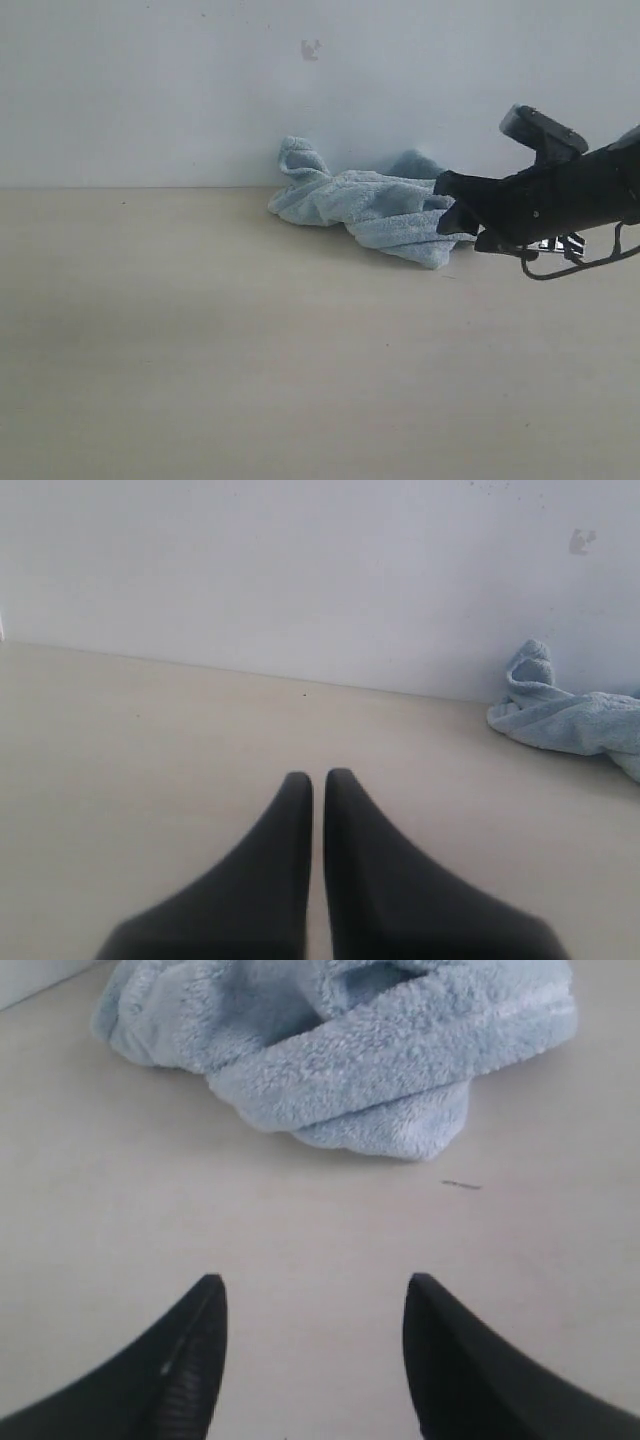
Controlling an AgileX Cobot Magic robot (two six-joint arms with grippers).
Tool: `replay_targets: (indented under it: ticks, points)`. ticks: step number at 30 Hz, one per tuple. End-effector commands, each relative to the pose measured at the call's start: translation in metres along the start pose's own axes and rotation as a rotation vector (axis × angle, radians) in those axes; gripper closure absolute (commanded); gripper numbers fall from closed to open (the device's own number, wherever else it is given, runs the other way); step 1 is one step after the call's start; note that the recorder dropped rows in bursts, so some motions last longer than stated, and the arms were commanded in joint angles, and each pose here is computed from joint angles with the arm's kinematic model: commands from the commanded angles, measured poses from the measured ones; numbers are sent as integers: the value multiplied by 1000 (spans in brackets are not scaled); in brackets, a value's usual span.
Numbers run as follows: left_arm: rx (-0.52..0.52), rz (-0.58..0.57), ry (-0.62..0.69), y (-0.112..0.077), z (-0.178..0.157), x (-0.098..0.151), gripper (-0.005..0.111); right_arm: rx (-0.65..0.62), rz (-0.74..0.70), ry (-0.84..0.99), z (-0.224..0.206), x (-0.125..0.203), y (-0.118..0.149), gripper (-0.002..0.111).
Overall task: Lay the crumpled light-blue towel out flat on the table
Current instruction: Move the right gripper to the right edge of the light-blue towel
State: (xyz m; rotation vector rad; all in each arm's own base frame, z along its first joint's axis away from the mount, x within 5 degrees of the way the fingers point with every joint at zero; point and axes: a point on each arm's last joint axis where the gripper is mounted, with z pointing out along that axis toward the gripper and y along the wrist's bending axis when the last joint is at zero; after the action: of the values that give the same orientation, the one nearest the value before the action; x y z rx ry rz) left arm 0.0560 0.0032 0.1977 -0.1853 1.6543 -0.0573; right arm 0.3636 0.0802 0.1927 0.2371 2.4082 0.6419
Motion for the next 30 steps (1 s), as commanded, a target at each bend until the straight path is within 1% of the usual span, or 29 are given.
replay_targets:
  ticks: [1,4,5,6,9,14,16,22,26,30]
  points:
    - [6,8,-2,0,0,1,103,-73,81,-30,9,-22,-31,57]
    - [6,8,-2,0,0,1,103,-173,148,-71,12,-30,-48,57]
    - [6,8,-2,0,0,1,103,-198,197,-91,14,-32,-54,57]
    - [6,8,-2,0,0,1,103,-199,223,-103,16,-32,-59,57]
    - [6,8,-2,0,0,1,103,-186,205,-81,27,-26,-67,57]
    - [6,8,-2,0,0,1,103,-171,221,-28,51,-16,-81,57]
    - [6,8,-2,0,0,1,103,-176,196,-30,57,-18,-82,57]
    - [6,8,-2,0,0,1,103,-220,190,-49,70,-33,-81,57]
    - [6,8,-2,0,0,1,103,-204,201,-80,77,-46,-83,57]
    - [6,8,-2,0,0,1,103,-229,204,-68,85,-46,-83,57]
